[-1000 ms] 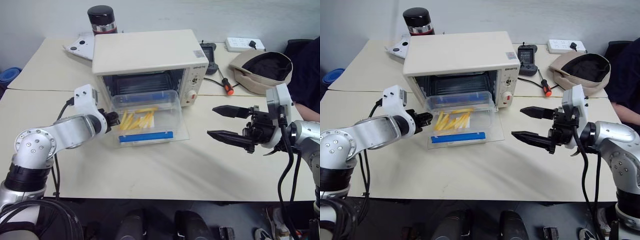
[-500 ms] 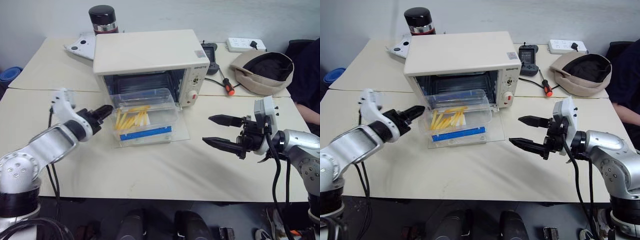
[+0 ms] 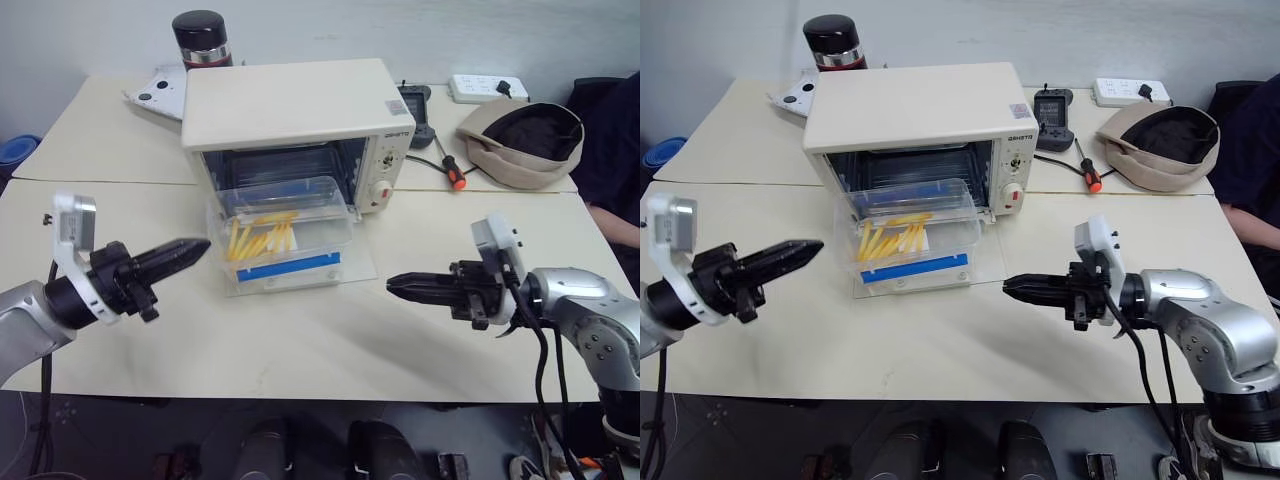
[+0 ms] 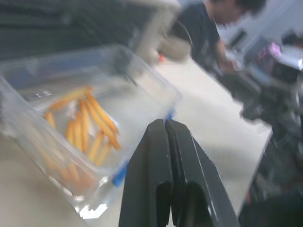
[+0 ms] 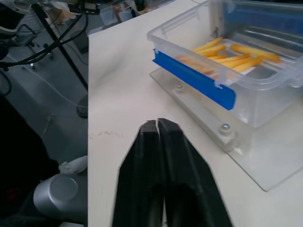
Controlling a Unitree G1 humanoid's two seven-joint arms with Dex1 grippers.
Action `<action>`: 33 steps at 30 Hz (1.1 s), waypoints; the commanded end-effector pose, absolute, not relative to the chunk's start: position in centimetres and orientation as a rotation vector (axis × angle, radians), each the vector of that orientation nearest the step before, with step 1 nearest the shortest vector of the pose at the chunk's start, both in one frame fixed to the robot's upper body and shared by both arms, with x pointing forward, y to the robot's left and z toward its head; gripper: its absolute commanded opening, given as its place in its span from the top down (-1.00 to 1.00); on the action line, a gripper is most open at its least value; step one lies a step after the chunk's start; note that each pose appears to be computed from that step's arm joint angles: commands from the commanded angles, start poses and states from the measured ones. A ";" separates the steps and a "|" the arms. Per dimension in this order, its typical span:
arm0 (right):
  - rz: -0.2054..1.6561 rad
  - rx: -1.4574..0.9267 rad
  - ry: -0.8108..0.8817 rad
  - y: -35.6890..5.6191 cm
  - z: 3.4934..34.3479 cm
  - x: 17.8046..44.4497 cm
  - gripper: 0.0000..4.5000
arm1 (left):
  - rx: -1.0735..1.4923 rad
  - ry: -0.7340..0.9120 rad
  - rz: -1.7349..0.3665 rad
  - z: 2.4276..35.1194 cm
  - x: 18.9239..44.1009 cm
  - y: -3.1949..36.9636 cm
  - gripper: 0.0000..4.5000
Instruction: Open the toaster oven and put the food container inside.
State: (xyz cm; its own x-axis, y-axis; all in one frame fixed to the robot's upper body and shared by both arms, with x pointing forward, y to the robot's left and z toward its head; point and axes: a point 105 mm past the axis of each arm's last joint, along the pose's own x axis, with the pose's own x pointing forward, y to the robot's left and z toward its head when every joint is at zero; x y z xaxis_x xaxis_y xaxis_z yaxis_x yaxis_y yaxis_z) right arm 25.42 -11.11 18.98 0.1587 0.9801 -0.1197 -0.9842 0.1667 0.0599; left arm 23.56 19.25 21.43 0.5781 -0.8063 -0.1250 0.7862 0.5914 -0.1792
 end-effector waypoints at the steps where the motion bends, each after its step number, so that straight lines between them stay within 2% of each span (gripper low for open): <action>1: 1.430 -0.099 0.114 -9.7 18.5 25.9 1.00 | 0.027 0.231 -0.926 19.7 24.3 18.6 1.00; 5: 1.390 -0.159 0.109 -7.3 17.0 28.5 1.00 | 0.110 0.264 -0.862 17.4 26.5 18.1 1.00; 10: 1.379 -0.192 0.060 -4.9 16.6 30.2 1.00 | 0.177 0.230 -0.813 17.1 28.6 17.5 1.00; 20: 1.118 -0.143 -0.109 -2.6 19.2 36.9 1.00 | 0.111 0.005 -0.554 20.0 35.3 17.2 1.00; 26: 0.959 -0.058 -0.188 -2.3 21.4 40.0 1.00 | 0.037 -0.076 -0.446 21.3 37.7 17.0 1.00; 33: 0.858 -0.025 -0.226 -2.9 22.0 41.5 1.00 | 0.013 -0.089 -0.421 21.2 38.4 17.1 1.00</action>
State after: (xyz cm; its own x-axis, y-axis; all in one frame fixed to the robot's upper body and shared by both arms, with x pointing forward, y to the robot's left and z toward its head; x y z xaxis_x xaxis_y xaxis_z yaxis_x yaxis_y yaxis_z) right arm 41.23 -2.61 20.70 0.6187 0.7734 0.1379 -0.7682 0.6324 -0.0996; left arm 38.48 16.79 19.68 0.9071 -0.4201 0.0257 0.4200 0.9075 0.0083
